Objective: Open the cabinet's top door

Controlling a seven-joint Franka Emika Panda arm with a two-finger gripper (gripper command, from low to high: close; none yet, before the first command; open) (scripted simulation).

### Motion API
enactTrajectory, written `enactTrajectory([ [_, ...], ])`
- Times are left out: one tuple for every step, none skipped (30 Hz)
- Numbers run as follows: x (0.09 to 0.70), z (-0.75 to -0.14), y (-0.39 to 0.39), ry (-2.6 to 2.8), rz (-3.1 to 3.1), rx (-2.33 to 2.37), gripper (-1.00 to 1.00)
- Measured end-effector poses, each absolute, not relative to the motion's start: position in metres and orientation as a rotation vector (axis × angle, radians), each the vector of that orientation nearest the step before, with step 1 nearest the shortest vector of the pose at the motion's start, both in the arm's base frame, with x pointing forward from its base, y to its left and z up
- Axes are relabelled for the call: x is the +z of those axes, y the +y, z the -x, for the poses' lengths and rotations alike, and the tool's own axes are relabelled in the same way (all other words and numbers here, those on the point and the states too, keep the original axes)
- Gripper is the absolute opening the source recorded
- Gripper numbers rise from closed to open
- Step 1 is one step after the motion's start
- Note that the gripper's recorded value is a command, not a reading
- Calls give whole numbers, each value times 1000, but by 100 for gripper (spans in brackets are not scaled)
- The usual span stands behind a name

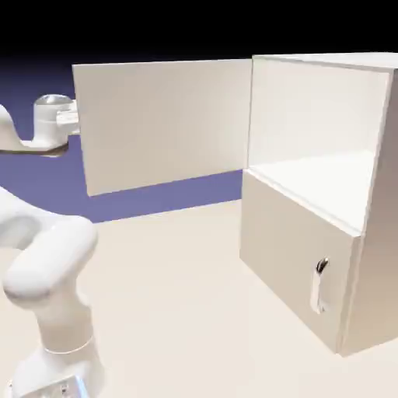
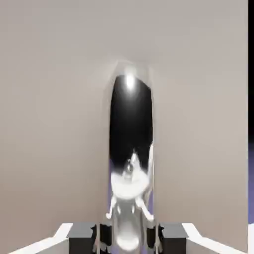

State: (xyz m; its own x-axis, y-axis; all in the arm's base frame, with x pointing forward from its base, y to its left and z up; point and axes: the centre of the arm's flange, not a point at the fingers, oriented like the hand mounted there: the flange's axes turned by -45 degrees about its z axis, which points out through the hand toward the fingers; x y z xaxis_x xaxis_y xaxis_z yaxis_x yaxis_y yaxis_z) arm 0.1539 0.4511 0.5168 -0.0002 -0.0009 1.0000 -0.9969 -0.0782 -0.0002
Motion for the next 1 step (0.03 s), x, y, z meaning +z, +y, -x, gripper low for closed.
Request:
enactTrajectory([
  [517, -155, 458, -1179, -1256, 1256, -100],
])
